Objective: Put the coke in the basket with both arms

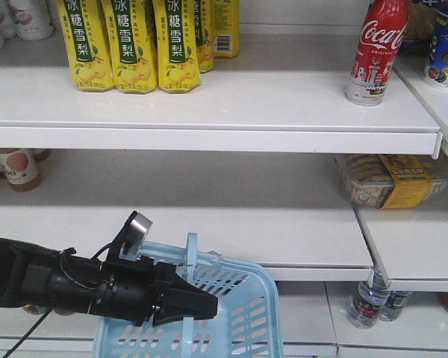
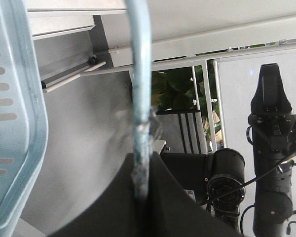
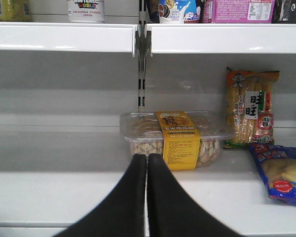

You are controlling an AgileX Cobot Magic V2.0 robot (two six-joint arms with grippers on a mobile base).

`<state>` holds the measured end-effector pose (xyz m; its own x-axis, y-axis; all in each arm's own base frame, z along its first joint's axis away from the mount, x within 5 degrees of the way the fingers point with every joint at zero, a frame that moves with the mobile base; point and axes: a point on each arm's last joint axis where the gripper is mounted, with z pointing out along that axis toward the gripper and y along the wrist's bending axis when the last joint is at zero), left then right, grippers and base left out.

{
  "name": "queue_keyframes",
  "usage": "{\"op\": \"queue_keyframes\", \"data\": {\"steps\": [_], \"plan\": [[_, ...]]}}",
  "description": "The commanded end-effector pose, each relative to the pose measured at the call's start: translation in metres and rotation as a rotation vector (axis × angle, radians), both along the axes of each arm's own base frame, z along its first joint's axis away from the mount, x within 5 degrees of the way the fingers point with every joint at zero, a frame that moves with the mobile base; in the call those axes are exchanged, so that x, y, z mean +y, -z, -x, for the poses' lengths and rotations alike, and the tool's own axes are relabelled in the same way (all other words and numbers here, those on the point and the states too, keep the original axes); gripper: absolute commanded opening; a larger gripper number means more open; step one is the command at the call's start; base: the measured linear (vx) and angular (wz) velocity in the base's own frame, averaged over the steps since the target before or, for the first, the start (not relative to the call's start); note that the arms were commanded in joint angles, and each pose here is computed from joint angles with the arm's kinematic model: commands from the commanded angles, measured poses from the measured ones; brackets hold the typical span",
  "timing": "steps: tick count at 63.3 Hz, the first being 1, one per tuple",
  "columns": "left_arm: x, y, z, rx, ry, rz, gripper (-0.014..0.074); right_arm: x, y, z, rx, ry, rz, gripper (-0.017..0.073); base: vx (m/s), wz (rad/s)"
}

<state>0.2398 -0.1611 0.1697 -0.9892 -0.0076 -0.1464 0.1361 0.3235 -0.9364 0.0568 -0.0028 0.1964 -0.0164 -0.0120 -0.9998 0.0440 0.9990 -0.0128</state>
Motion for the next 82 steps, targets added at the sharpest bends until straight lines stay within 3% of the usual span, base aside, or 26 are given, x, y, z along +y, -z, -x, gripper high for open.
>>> {"op": "queue_keyframes", "data": {"steps": [1,82], "plan": [[-0.0037,-0.0285,-0.0020,-0.052,-0.022,0.139,-0.0006,0.0005,-0.0041,0.0011,-0.078,-0.004,0.016,-0.0008,0.03,-0.01],[-0.0037,-0.0285,-0.0020,-0.052,-0.022,0.139,-0.0006,0.0005,-0.0041,0.0011,-0.078,-0.004,0.016,-0.0008,0.02,-0.01]]}}
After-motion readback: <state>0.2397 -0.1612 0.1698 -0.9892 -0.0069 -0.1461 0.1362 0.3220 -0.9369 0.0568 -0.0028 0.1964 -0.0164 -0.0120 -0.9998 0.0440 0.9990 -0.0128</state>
